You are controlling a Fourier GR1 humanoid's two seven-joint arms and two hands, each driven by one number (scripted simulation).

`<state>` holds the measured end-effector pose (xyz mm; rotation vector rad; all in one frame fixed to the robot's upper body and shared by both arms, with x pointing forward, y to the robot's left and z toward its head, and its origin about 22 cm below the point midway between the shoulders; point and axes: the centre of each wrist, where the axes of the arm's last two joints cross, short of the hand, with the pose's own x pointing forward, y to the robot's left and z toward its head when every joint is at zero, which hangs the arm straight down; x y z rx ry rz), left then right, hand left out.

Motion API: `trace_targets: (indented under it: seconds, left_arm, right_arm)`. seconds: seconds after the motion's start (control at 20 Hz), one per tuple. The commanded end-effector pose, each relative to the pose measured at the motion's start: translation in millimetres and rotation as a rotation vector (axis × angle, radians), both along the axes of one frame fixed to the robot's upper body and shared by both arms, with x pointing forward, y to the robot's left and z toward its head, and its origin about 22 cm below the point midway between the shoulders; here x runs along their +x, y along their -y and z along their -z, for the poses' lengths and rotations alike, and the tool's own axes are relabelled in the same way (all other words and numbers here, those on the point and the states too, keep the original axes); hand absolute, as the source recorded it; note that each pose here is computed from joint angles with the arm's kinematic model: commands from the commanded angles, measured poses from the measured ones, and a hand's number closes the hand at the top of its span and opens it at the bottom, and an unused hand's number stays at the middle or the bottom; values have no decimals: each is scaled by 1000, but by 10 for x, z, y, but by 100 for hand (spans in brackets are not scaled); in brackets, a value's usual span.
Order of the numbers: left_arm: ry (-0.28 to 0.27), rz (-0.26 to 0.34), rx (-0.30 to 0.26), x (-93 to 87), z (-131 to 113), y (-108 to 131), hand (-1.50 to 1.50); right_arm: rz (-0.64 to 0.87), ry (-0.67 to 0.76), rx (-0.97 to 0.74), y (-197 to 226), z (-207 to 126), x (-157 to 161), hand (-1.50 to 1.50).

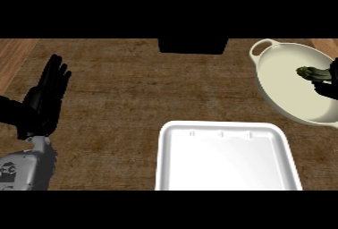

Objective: Pick the squash from the tray and place it in the pot

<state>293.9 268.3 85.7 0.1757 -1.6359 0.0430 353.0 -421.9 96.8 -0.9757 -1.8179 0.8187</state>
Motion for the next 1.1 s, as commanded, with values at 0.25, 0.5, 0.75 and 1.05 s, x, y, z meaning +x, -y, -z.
trace_targets:
  seconds: [0.25,0.5,0.75,1.05]
  left_arm:
    - [6,33,-2,25,-48,74,0]
    - [-8,39,-21,55,-39,126,0]
    - [5,35,-10,-41,42,81,0]
    - [8,20,0,33,-57,14,0]
  right_arm:
    - [41,-245,116,-158,347,346,-150]
    - [-135,-333,229,69,412,230,-150]
    - [-249,-240,522,-36,416,318,-150]
    - [-254,-226,736,317,207,211,-150]
